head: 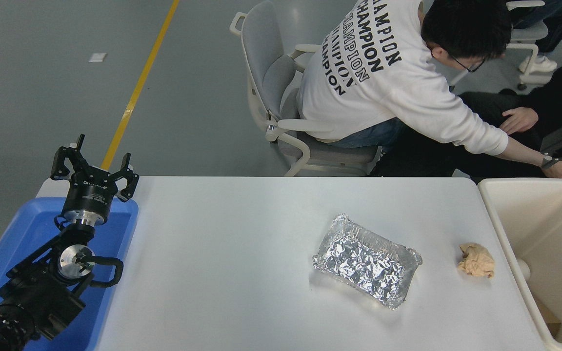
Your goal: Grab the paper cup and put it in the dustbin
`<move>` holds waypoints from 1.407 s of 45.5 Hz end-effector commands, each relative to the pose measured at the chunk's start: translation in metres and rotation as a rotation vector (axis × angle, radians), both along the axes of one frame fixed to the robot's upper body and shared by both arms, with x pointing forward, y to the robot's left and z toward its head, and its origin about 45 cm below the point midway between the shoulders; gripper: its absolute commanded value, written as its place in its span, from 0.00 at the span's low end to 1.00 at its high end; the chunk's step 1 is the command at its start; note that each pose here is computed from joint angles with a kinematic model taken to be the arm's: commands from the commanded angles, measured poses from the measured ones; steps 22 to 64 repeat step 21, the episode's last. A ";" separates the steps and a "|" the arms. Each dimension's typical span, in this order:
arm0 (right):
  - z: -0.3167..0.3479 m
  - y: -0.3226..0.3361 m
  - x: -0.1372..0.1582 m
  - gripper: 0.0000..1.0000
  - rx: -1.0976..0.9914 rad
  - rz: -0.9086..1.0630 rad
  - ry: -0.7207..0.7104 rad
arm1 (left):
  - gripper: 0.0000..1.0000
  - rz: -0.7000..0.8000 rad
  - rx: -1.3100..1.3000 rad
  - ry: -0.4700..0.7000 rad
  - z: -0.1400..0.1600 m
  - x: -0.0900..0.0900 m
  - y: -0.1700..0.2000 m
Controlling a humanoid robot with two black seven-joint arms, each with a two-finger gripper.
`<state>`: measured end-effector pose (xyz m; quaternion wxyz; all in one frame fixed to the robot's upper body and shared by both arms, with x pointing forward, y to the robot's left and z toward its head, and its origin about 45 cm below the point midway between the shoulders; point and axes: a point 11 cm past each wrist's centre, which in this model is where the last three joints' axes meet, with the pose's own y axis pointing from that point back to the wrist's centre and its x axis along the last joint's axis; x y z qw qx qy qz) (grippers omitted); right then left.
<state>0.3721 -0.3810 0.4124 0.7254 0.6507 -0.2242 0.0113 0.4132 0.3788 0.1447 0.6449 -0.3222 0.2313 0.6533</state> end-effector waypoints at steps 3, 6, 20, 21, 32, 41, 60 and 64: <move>0.035 0.089 -0.006 1.00 -0.001 0.224 0.017 | 0.99 0.001 -0.001 0.000 0.000 0.000 0.000; 0.033 0.102 -0.005 1.00 -0.006 0.256 0.024 | 0.99 0.000 0.000 0.000 0.000 0.000 0.000; 0.028 0.113 -0.006 1.00 -0.008 0.283 0.041 | 0.99 0.000 0.000 0.000 0.000 0.000 0.000; 0.028 0.114 -0.006 1.00 -0.007 0.283 0.041 | 0.99 0.000 0.000 0.000 0.000 0.000 0.000; 0.028 0.114 -0.006 1.00 -0.007 0.283 0.041 | 0.99 0.000 0.000 0.000 0.000 0.000 0.000; 0.028 0.114 -0.006 1.00 -0.007 0.283 0.041 | 0.99 0.000 0.000 0.000 0.000 0.000 0.000; 0.028 0.114 -0.006 1.00 -0.007 0.283 0.041 | 0.99 0.000 0.000 0.000 0.000 0.000 0.000; 0.028 0.114 -0.006 1.00 -0.007 0.283 0.041 | 0.99 0.000 0.000 0.000 0.000 0.000 0.000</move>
